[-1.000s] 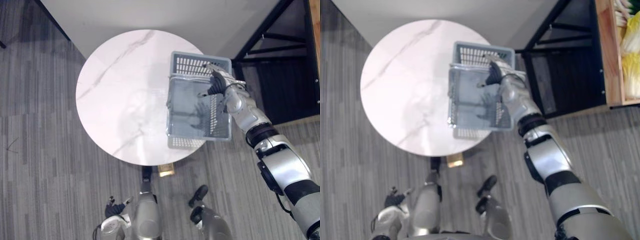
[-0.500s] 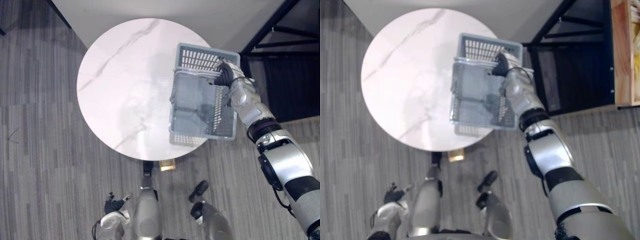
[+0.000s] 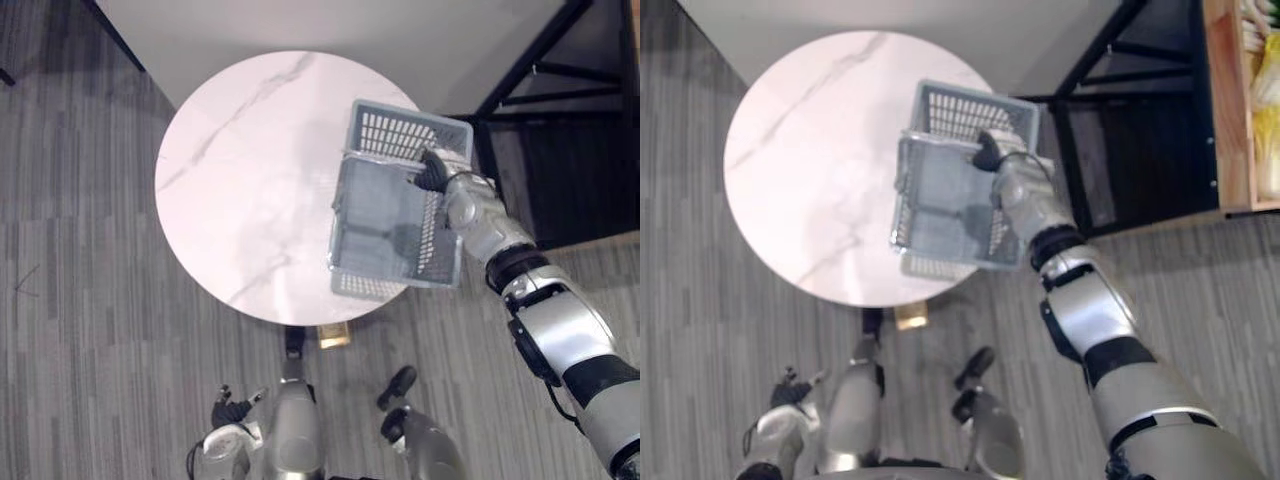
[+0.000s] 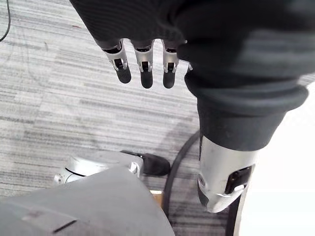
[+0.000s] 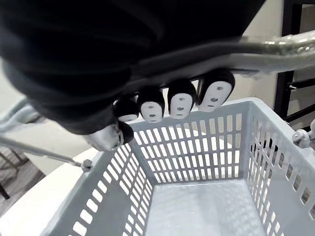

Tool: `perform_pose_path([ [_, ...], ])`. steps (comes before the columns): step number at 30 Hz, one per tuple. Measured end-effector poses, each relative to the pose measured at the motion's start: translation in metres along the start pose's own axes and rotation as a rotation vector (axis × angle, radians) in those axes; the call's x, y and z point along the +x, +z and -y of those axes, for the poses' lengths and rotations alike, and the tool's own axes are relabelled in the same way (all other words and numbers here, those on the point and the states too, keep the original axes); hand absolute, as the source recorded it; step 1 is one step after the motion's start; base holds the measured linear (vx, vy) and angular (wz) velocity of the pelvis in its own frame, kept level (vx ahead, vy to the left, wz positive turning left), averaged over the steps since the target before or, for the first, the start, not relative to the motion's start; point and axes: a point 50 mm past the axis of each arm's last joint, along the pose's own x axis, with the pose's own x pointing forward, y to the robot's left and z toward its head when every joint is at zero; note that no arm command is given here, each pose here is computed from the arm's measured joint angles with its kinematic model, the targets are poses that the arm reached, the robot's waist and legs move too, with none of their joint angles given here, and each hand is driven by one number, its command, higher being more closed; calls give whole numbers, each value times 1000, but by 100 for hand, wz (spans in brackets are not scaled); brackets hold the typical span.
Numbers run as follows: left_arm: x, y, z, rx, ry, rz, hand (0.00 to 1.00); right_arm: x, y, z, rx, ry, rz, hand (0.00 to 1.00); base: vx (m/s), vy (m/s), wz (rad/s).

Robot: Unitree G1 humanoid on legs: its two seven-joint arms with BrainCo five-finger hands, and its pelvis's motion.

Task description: Pick vegetable in the basket

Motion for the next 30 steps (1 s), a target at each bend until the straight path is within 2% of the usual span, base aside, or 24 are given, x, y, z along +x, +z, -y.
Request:
perform_pose_path([
  [6,0,-5,-3,27,4,-35,0,-12,28,-38,-116,163,159,100,8,-25,-18],
  [10,-3,-19,-8,77,6,-84,0,-32,56,-72,-175,307,353,100,61,-40,-20],
  [13,-4,-22,-9,89,-6,-93,0,-39,64,-70,-194,313,434,100,26,-37,-23],
  [21,-12,-43,-22,159,10,-158,0,-68,49,-56,-226,312,543,100,-19,-21,-34],
  [30,-18,-58,-30,206,7,-197,0,-109,1,-65,-182,408,475,100,30,-9,-11],
])
